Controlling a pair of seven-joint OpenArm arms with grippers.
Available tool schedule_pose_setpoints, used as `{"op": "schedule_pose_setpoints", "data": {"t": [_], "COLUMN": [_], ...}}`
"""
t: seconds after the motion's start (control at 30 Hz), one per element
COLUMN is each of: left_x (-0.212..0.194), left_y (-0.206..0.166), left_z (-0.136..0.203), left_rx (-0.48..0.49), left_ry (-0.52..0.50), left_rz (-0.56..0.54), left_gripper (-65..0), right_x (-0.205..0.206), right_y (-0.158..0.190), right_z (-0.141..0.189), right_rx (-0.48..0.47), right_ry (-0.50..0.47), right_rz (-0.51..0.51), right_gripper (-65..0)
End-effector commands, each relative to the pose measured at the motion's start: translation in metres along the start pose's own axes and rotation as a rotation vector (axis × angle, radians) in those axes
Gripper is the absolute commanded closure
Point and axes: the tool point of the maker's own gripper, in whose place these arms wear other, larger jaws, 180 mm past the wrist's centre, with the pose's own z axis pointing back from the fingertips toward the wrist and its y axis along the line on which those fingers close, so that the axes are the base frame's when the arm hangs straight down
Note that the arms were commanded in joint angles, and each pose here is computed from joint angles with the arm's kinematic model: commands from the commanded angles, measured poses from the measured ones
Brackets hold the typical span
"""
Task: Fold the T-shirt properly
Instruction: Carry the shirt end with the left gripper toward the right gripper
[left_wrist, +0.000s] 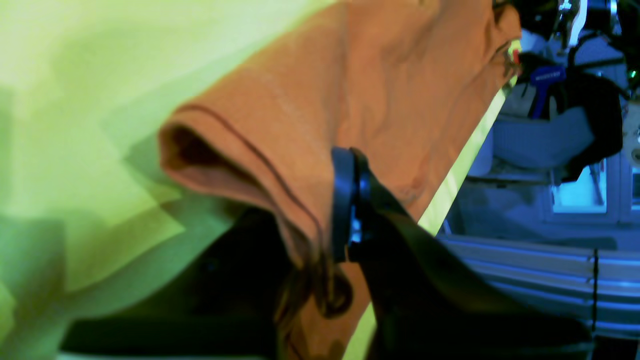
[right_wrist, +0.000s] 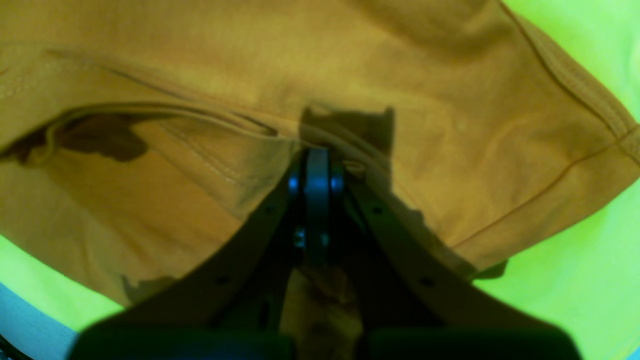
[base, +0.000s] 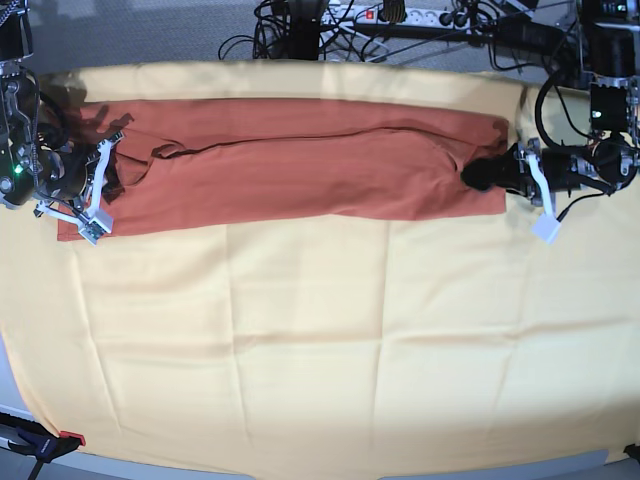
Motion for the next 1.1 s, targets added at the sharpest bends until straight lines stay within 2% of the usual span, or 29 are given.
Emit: {"op": "schedule_pose_setpoints", "data": {"t": [0.0, 0.2, 0.6, 0.87, 1.07], "left_x": [0.011, 0.025, 0.031, 0.05, 0.03], "left_y": [0.006, 0.011, -0.004, -0.051, -0.091], "left_z": [0.013, 0.029, 0.029, 0.022, 0.006], "left_rx": [0.041, 0.07, 0.036, 0.0, -0.059], "left_ry": [-0.011, -0.079, -0.078, -0.076, -0.044], "left_rz": [-0.017, -0.02, -0.037, -0.23, -0.331], "left_gripper": [0.0, 0.0, 0.0, 0.0, 0.0], "right_x": [-0.003, -0.003, -0.003, -0.003, -0.002], "right_y": [-0.004, -0.004, -0.004, -0.004, -0.004], "right_z": [0.001, 0.001, 0.001, 0.001, 0.001], "right_rx": [-0.015, -0.015, -0.014, -0.015, -0.014], "right_ry": [0.011, 0.011, 0.014, 0.012, 0.01], "right_rz": [0.0, 0.0, 0.0, 0.0, 0.0], "right_gripper": [0.0, 0.0, 0.0, 0.0, 0.0]}}
